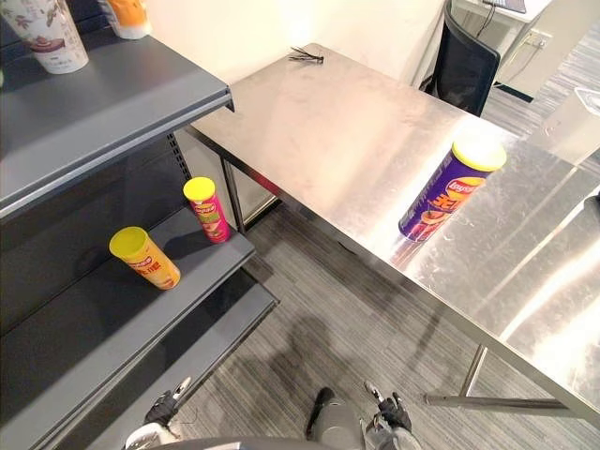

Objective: Put the gum and the chips on the shelf.

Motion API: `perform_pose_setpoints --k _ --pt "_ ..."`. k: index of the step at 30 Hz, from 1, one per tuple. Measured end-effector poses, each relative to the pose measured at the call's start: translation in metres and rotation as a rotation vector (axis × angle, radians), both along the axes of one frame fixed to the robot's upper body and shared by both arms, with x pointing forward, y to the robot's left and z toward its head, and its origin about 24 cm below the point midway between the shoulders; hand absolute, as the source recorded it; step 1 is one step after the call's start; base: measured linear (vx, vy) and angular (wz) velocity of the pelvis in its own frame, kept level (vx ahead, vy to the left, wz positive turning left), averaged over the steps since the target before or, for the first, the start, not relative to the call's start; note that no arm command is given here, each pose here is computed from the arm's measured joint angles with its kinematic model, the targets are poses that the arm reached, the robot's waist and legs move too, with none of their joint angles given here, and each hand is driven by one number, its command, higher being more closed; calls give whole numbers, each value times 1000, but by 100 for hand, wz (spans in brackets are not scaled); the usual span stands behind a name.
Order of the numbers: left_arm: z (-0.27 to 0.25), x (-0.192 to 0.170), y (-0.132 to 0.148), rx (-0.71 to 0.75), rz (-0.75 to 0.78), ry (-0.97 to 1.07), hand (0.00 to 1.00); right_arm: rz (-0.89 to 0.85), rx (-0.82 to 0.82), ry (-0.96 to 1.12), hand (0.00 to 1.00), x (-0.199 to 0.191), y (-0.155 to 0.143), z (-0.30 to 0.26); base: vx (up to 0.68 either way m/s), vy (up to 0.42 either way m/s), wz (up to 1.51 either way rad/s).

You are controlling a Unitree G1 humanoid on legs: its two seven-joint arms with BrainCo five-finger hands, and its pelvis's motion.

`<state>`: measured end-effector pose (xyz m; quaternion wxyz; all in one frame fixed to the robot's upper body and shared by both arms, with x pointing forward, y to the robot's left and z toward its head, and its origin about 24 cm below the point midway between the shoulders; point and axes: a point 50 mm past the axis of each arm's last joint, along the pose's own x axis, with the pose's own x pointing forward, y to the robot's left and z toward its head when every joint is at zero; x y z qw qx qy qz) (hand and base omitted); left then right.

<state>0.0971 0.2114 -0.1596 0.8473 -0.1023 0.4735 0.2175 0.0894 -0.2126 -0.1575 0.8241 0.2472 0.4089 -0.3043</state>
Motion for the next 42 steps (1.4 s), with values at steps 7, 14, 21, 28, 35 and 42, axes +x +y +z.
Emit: perform_pose_setpoints --k 7,14,21,28,35,42 --pt "-1 3 -14 -42 20 -23 0 -39 -32 49 0 -18 -15 -1 49 -96 -50" --pt "2 9 -22 -40 -61 -59 0 -14 -72 63 0 -14 -28 1 79 33 -111" --pt "-1 0 -21 -29 -104 -21 0 1 -59 118 0 -35 -25 -4 111 248 -86" --pt "-3 -4 -17 -8 -151 11 0 -61 -22 179 0 -58 -16 -9 122 137 -18" --pt "-4 -6 -20 -15 -164 22 0 -70 -6 169 0 -48 -14 -10 66 -29 -23" --pt "-4 -7 -18 -7 -186 27 0 -23 -5 188 0 -49 -11 -11 -32 -36 -9"
